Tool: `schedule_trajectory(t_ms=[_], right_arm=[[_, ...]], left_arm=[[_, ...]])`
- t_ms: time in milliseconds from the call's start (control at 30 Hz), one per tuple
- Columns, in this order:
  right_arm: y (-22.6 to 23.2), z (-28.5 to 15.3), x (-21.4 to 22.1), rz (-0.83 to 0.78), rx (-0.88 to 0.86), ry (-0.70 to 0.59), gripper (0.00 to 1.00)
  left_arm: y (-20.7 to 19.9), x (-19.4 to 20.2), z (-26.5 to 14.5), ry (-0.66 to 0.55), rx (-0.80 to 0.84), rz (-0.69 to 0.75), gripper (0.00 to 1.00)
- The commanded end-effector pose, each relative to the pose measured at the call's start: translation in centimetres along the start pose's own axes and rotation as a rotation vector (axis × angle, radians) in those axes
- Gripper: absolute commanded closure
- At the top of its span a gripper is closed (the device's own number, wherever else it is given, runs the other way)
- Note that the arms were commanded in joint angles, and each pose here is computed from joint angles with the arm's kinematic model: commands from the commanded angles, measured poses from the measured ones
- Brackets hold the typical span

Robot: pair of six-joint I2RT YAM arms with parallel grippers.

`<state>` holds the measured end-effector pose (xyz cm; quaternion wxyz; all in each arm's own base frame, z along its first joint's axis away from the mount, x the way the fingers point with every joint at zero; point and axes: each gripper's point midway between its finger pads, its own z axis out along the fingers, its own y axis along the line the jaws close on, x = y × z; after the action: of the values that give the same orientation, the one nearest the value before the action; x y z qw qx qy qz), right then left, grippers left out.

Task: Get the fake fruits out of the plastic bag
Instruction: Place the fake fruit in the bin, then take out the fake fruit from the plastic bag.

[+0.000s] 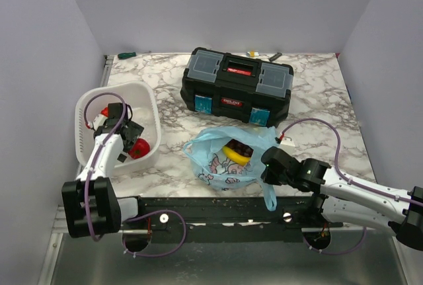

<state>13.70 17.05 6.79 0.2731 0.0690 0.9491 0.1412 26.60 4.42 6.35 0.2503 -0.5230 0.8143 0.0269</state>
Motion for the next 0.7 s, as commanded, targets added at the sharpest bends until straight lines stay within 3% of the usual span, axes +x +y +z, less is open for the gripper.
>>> schedule_trajectory(t_ms=[0,133,233,400,533,667], right_arm=[[0.6,-0.2,-0.7,-0.003,-0.010,-0.029,0.99],[0.7,-0.4,-0.9,-0.008,-0.002,-0.028,0.99],[0.8,-0.2,-1.1,-0.014,-0.007,-0.035,0.99],[1.0,0.1,-1.0,-0.022,-0.004,-0.031,0.99],[1.2,0.2,-0.9,-0.030,0.002,-0.023,0.99],[1.1,0.4,-1.1,-0.032,0.007,-0.034,0.99]], left_arm=[[-1.3,-0.9,-3.1,-0.033,0.143,-0.005,0.01],[-3.4,-2.0,-7.1,-0.084,0.328,0.065,0.01],[-6.6,-1.5,-11.6,-0.083,0.608,0.202,0.01],[-9.7,2.7,-20.7,-0.096,1.112,0.427,0.04],[-9.7,6.8,-27.1,-0.145,1.352,0.610,0.05],[-9.1,12.6,-29.9,-0.054,1.532,0.775,0.09]])
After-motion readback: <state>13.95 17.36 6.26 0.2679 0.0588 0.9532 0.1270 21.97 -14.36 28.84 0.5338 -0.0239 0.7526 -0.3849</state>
